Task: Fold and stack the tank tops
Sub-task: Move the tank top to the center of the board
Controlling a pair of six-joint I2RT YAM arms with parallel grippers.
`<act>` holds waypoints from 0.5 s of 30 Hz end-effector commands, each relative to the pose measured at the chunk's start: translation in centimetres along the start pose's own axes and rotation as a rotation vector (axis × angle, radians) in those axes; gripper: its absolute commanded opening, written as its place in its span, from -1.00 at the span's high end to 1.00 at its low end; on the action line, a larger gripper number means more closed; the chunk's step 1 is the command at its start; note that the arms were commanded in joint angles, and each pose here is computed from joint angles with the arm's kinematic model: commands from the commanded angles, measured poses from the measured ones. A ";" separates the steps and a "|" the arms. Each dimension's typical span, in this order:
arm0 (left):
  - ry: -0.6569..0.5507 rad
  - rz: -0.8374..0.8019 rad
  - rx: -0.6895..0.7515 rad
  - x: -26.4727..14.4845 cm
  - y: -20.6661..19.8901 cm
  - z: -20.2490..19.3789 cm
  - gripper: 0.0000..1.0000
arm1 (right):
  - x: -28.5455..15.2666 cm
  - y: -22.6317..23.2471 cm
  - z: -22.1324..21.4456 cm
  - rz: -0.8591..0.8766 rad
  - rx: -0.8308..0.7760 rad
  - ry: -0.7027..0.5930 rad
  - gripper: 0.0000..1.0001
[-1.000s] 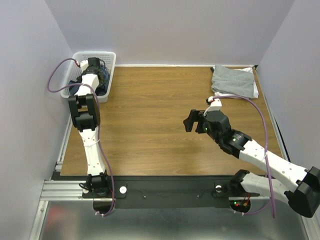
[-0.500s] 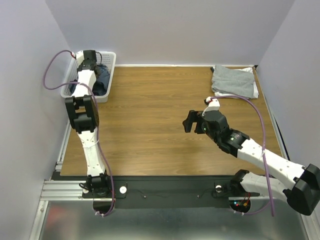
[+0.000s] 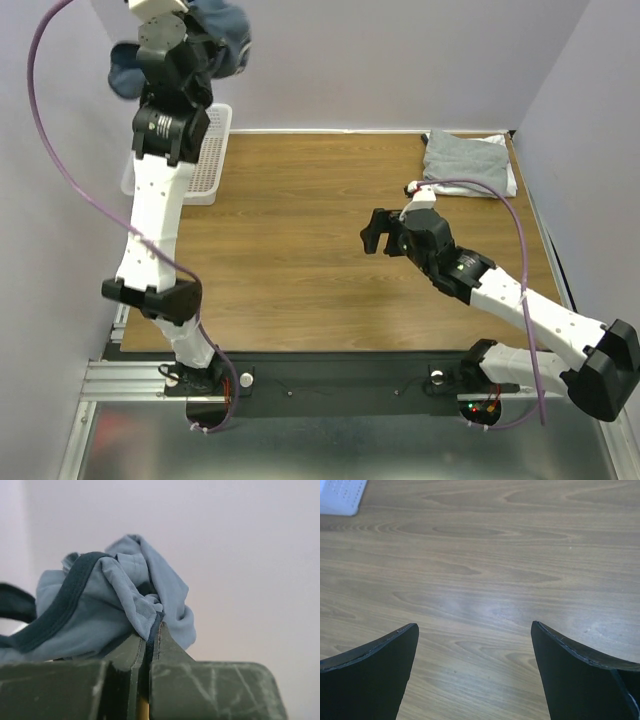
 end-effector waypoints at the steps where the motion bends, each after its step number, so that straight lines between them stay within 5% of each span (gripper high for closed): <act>1: -0.108 -0.080 -0.055 -5.7 -4.7 4.9 1.00 | -1.1 0.5 4.4 -0.005 0.017 -0.118 -1.00; 7: 0.030 -0.134 -0.107 -11.2 -9.6 -1.9 1.00 | -3.1 0.1 6.5 -0.008 0.069 -0.197 -1.00; 12: 0.242 -0.143 -0.155 -12.5 -11.8 -13.8 0.96 | -5.0 -0.7 7.0 -0.013 0.121 -0.237 -1.00; 15: 0.357 -0.183 -0.118 -12.4 -12.7 -20.8 0.23 | -5.1 -1.1 6.2 -0.025 0.118 -0.224 -1.00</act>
Point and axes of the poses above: each gripper's point midway between its finger pads, its own x axis out along the fingers, its own y axis along the line the jaws close on, z = x × y, the point moved 1 cm from there along -x, back along the fingers, and after that the axes turned 3 degrees about -x, right-handed, at the moved point
